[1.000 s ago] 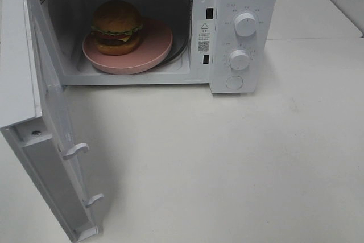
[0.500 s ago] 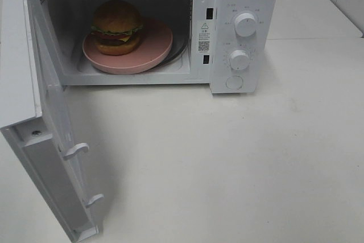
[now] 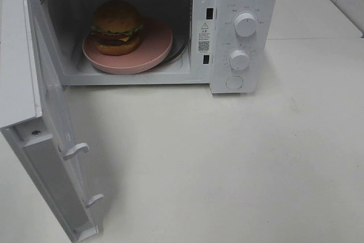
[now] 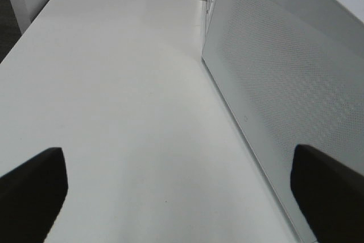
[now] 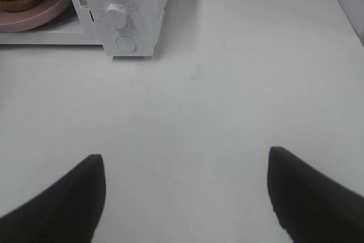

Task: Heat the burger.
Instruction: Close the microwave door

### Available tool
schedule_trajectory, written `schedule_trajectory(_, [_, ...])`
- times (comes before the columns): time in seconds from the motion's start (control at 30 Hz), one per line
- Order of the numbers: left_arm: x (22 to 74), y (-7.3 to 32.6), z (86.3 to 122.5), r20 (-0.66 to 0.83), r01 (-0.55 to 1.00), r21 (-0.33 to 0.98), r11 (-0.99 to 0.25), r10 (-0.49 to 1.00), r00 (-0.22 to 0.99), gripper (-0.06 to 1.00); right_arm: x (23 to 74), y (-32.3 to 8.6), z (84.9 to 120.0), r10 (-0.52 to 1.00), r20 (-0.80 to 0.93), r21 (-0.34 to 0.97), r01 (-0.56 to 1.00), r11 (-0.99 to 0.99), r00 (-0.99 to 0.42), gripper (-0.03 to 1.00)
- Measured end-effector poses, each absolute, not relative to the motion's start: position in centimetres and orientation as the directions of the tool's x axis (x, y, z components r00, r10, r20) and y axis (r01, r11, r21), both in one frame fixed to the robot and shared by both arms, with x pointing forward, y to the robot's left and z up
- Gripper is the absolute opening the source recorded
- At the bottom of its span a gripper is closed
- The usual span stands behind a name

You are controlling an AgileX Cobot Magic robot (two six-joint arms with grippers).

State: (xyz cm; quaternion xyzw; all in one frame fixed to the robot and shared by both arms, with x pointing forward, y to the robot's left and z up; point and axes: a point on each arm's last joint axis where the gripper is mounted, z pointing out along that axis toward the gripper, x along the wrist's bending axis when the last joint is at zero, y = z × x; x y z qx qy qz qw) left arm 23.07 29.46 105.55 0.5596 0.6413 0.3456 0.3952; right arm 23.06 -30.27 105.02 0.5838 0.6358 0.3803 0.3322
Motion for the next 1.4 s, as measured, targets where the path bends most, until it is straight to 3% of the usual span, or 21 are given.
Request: schedule_trajectory(1.4, [23.07,29.46,105.55,-0.120,0.445,0.886,0.135,0.991,-0.061,0.99,23.06,-30.26,105.03,0.995,0.022,0.872,0.489,0.029,-0.098,0.76])
